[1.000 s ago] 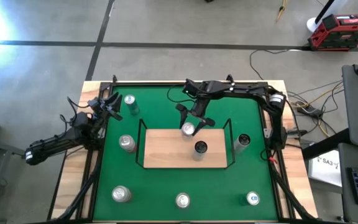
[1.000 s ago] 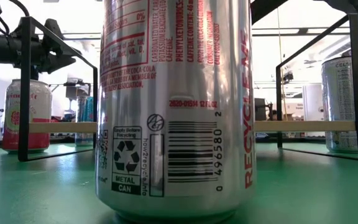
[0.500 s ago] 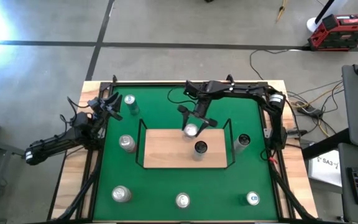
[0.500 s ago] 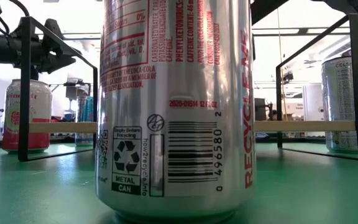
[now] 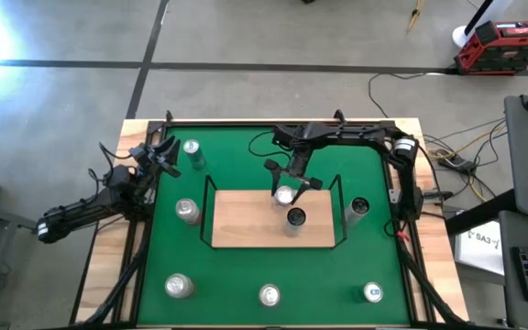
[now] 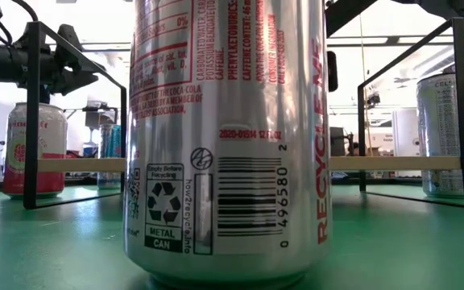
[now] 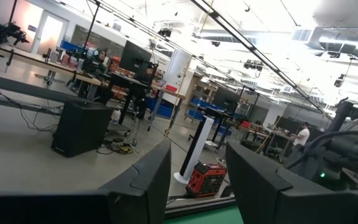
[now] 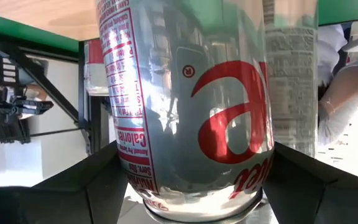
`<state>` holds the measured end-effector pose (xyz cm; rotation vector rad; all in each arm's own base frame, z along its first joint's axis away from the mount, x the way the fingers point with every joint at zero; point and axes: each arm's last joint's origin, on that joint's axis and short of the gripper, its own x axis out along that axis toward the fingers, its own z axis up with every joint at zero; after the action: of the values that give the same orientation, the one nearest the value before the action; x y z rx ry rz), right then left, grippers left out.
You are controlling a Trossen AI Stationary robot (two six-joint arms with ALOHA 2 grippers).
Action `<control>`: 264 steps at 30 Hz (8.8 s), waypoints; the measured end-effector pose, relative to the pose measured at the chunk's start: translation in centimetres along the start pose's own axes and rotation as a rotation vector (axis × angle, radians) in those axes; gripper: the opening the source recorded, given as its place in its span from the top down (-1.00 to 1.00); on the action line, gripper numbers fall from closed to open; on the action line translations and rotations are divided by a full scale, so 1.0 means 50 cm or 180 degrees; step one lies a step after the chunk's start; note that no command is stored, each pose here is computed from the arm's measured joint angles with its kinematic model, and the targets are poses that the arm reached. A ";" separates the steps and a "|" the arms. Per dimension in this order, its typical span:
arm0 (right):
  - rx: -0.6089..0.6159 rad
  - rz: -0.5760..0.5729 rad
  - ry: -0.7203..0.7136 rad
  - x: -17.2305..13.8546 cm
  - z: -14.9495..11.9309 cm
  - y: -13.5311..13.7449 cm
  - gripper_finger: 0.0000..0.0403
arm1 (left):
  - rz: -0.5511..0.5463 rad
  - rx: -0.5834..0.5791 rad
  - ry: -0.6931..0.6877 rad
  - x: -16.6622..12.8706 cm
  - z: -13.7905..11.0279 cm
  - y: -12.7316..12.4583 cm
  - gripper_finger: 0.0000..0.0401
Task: Place canned beverage on shelf
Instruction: Put the top red and silver soda can on the shelf, then put the white-yellow soda can on the shelf
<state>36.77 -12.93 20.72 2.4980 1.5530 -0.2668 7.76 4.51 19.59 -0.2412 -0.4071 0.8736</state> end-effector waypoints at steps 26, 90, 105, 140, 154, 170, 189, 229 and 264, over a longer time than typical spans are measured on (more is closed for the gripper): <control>-0.0266 -0.0030 0.0437 0.001 0.026 0.009 -0.87 | -0.0001 0.0000 0.0000 0.000 0.000 0.000 0.32; 0.3443 0.2415 -0.0843 -0.200 -0.122 -0.572 -0.89 | 0.0000 0.0001 0.0001 0.000 0.000 0.000 0.32; 0.1080 0.1890 -0.1567 -0.151 -0.161 -0.603 -0.89 | 0.0000 0.0000 0.0002 0.000 0.000 0.000 0.32; 0.0931 0.1011 -0.1404 -0.095 -0.032 -0.509 -0.89 | 0.0000 0.0001 0.0002 0.000 0.000 0.000 0.32; 0.1260 0.1057 -0.1388 -0.094 -0.025 -0.499 -0.34 | 0.0000 0.0000 0.0000 0.000 0.000 0.000 0.32; 0.1634 0.1718 -0.1299 -0.123 -0.088 -0.502 -0.24 | -0.0001 0.0000 0.0001 0.000 0.000 0.000 0.32; 0.2162 0.3310 -0.1671 -0.214 -0.195 -0.471 -0.30 | -0.0001 0.0000 0.0001 0.000 0.000 0.000 0.32; 0.0905 0.0864 -0.1114 -0.179 -0.170 -0.201 -0.31 | 0.0000 0.0000 0.0001 0.000 0.000 0.000 0.32; 0.0529 0.0124 -0.1400 -0.057 -0.129 -0.162 -0.48 | 0.0000 0.0001 0.0002 0.000 0.000 0.000 0.32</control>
<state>28.59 -10.27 27.15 2.3632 1.3448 -0.9031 7.76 4.51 19.59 -0.2412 -0.4066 0.8735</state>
